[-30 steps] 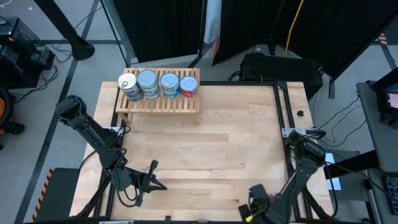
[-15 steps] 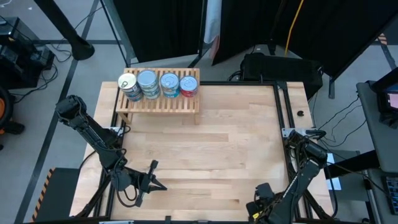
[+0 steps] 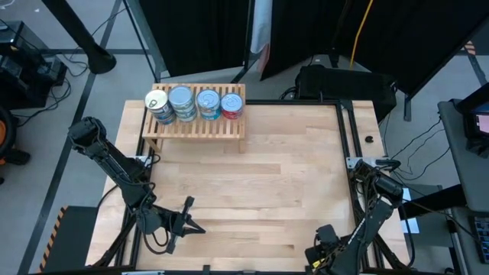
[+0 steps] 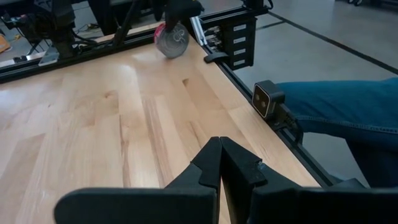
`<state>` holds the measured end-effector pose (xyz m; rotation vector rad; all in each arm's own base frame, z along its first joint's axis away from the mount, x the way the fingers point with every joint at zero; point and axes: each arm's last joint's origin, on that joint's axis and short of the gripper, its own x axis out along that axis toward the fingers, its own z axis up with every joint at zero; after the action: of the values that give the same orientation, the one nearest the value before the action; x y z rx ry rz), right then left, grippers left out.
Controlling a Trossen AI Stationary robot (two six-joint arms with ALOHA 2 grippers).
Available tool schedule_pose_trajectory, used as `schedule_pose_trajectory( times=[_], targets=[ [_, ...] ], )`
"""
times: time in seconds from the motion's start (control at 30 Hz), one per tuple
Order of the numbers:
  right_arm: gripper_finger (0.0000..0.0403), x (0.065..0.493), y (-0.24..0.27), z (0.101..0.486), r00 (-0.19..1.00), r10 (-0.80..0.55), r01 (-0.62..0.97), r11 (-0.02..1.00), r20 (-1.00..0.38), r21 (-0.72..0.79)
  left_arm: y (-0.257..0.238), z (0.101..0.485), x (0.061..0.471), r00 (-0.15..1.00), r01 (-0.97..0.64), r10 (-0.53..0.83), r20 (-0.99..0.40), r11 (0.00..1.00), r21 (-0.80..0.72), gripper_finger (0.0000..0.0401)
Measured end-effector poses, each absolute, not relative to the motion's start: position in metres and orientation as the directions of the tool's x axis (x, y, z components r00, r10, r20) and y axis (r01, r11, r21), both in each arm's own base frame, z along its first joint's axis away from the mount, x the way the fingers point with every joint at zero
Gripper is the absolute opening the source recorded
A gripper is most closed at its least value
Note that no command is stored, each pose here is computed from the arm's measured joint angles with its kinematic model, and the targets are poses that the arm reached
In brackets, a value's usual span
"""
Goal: Stack canned seafood by type on shelf
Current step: Stack the red can on top of the other red can
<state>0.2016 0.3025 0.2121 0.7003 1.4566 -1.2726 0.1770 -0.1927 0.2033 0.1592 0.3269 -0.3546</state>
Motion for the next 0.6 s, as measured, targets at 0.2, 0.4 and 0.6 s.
schedule_pose_trajectory(
  times=[0.2,0.4,0.6],
  targets=[
    [0.0195,0.196,0.306,0.212,-0.292,-0.197,0.896,0.287,-0.936,-0.34,-0.193,0.203,0.177,0.886,0.365,-0.314,-0.342,0.926,0.097,0.0011],
    [0.0172,0.193,0.31,0.207,-0.297,-0.22,0.887,0.298,-0.929,-0.354,-0.193,0.203,0.177,0.886,0.365,-0.314,-0.342,0.926,0.097,0.0011],
    [0.016,0.195,0.313,0.199,-0.294,-0.216,0.879,0.32,-0.931,-0.352,-0.193,0.203,0.177,0.886,0.365,-0.314,-0.342,0.926,0.097,0.0011]
  ],
)
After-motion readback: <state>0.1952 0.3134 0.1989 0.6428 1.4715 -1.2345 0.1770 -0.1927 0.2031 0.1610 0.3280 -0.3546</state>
